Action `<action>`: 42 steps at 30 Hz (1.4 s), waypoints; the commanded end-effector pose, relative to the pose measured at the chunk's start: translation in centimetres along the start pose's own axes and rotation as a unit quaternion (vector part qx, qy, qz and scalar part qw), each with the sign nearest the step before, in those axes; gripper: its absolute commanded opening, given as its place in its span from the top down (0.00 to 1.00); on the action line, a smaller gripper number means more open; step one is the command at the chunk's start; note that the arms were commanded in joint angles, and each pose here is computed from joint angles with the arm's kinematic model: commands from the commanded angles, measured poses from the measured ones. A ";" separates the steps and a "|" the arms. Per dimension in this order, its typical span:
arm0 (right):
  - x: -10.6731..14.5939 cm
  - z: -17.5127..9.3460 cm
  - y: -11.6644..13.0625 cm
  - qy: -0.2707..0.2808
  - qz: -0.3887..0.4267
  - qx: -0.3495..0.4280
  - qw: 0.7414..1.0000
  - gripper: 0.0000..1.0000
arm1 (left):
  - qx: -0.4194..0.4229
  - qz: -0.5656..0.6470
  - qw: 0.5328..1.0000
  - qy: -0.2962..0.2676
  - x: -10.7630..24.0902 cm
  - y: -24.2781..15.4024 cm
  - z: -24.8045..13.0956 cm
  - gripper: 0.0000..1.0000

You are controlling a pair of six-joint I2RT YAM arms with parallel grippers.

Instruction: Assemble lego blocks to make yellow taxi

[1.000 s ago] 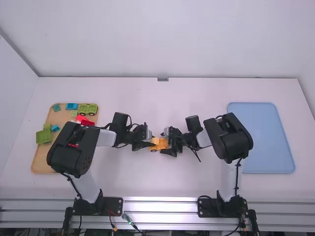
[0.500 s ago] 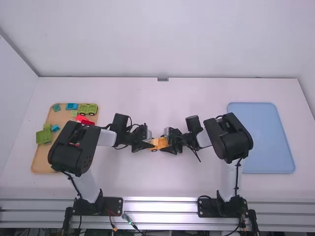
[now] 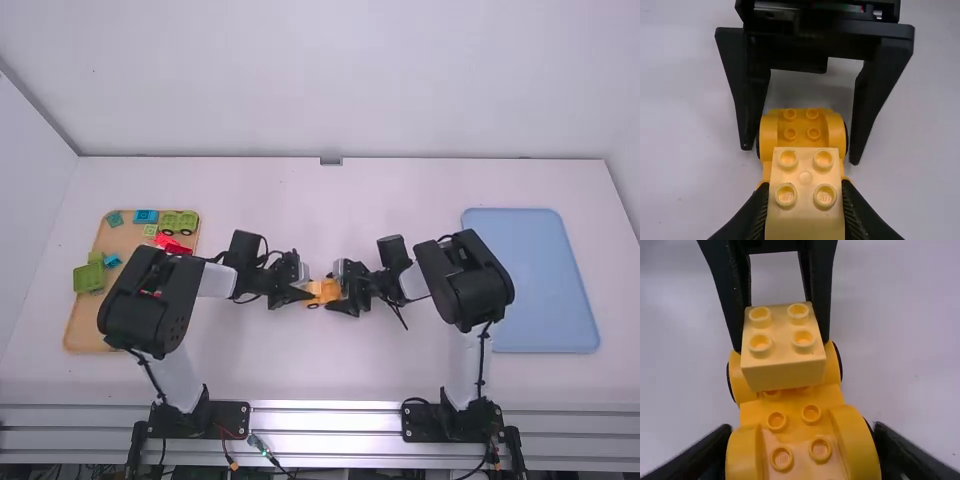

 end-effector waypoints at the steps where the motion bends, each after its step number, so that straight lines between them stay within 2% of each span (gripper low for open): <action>1: 0.0 0.2 -0.1 -0.003 -0.005 -0.004 1.000 0.11 | 0.012 -0.007 1.000 -0.010 -0.1 -0.5 0.2 0.94; 5: -0.3 0.2 -0.3 -0.006 -0.022 -0.006 1.000 0.05 | 0.012 -0.002 1.000 -0.013 -0.3 -0.6 0.3 0.95; 8: -1.0 0.3 -0.1 -0.017 -0.030 -0.028 0.999 0.05 | 0.014 -0.006 1.000 -0.011 -0.2 -0.6 0.3 0.95; 14: -1.1 0.3 -0.2 -0.004 -0.044 -0.050 0.998 0.22 | 0.010 -0.011 1.000 -0.009 0.1 -0.5 0.1 0.96; 15: -1.1 0.3 -0.2 -0.004 -0.044 -0.050 0.998 0.22 | 0.010 -0.011 1.000 -0.009 0.1 -0.5 0.1 0.96; 18: -0.9 0.3 0.1 0.001 -0.048 -0.054 0.997 0.36 | 0.011 -0.011 1.000 -0.010 0.0 -0.5 0.1 0.96; 20: -0.7 0.3 0.1 0.003 -0.048 -0.053 0.997 0.40 | 0.011 -0.011 1.000 -0.009 0.0 -0.5 0.1 0.95; 23: -0.2 0.2 0.3 0.014 -0.044 -0.050 0.998 0.39 | 0.011 -0.010 1.000 -0.010 0.0 -0.6 0.1 0.95; 25: 0.4 0.2 0.3 0.027 -0.034 -0.044 0.998 0.28 | 0.011 -0.009 1.000 -0.011 0.0 -0.5 0.1 0.94; 29: 0.6 0.2 0.5 0.029 -0.037 -0.043 0.998 0.27 | 0.011 -0.009 1.000 -0.011 0.0 -0.5 0.1 0.94; 30: 0.6 0.2 0.4 0.030 -0.035 -0.042 0.998 0.28 | 0.011 -0.009 1.000 -0.010 0.0 -0.5 0.1 0.94; 32: 0.7 0.2 0.2 0.035 -0.032 -0.039 0.998 0.38 | 0.012 -0.011 1.000 -0.010 0.0 -0.6 0.1 0.92; 36: 0.6 0.2 0.2 0.033 -0.034 -0.040 0.998 0.46 | 0.011 -0.010 1.000 -0.010 0.0 -0.5 0.1 0.92; 42: 0.7 -0.1 -0.6 0.036 0.007 -0.022 0.999 0.48 | 0.010 -0.010 1.000 -0.007 0.1 -0.5 0.2 0.89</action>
Point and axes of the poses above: each hand's point on the last joint's axis, 136 mm out from that joint toward the fingers, its own z axis out along the fingers, its own y axis along the line the jaws close on, x = y × z, the point moved 1 cm from there along -z, back along the fingers, and after that the axes turned 3 degrees about z, right-handed, at the moved point
